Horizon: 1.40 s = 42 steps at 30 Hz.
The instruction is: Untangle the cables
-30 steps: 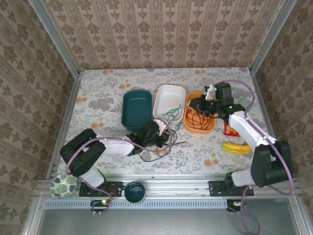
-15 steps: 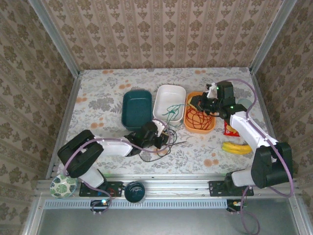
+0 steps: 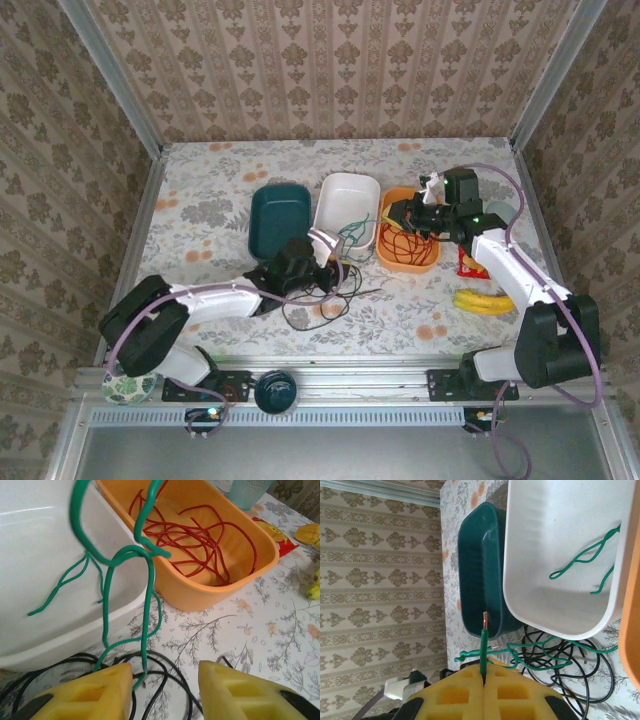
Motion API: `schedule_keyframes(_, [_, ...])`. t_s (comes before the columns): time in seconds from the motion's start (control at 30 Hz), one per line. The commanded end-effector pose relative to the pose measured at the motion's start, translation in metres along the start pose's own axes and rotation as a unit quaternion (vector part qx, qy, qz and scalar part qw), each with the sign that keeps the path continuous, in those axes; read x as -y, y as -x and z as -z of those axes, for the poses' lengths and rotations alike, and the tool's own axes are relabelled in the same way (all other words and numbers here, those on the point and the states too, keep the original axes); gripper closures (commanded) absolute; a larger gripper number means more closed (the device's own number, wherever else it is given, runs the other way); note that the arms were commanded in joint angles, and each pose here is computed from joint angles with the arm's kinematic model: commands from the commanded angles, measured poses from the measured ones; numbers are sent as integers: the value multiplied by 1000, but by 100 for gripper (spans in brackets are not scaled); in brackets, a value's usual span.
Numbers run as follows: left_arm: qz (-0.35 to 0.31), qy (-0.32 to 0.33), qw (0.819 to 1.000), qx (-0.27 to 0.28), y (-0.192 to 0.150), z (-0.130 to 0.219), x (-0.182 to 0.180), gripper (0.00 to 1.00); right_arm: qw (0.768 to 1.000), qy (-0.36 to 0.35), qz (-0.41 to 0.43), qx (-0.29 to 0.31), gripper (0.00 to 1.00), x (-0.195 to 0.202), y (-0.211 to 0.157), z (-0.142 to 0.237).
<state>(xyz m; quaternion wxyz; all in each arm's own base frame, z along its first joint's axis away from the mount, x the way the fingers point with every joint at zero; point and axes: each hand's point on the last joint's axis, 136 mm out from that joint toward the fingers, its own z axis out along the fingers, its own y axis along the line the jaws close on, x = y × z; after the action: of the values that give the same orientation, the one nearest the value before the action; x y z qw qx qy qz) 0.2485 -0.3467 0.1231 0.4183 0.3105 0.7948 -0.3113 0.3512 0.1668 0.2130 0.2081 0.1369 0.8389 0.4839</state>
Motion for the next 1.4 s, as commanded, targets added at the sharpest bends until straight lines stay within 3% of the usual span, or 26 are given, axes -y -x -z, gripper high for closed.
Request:
schedule_keyframes(0.0, [-9, -16, 1000, 5, 11, -13, 4, 63, 1000, 30, 3, -6, 100, -21, 1, 8])
schedule_keyframes(0.2, [0, 10, 1000, 6, 11, -36, -7, 74, 999, 42, 2, -8, 100, -28, 2, 9])
schedule_keyframes(0.4, [12, 19, 1000, 9, 8, -45, -12, 100, 999, 34, -9, 11, 100, -23, 8, 16])
schedule_keyframes(0.63, [21, -29, 999, 18, 6, -21, 6, 100, 996, 12, -57, 69, 100, 3, 26, 27])
schedule_keyframes(0.8, [10, -89, 995, 32, 15, 8, 31, 100, 994, -4, -79, 71, 100, 20, 26, 20])
schedule_keyframes(1.0, [-11, -144, 984, 109, 48, 42, 51, 100, 991, -45, -95, 80, 100, 45, 22, 17])
schedule_keyframes(1.37, [43, -179, 957, 226, 98, 90, 35, 100, 976, -144, -117, 111, 100, 96, 21, 31])
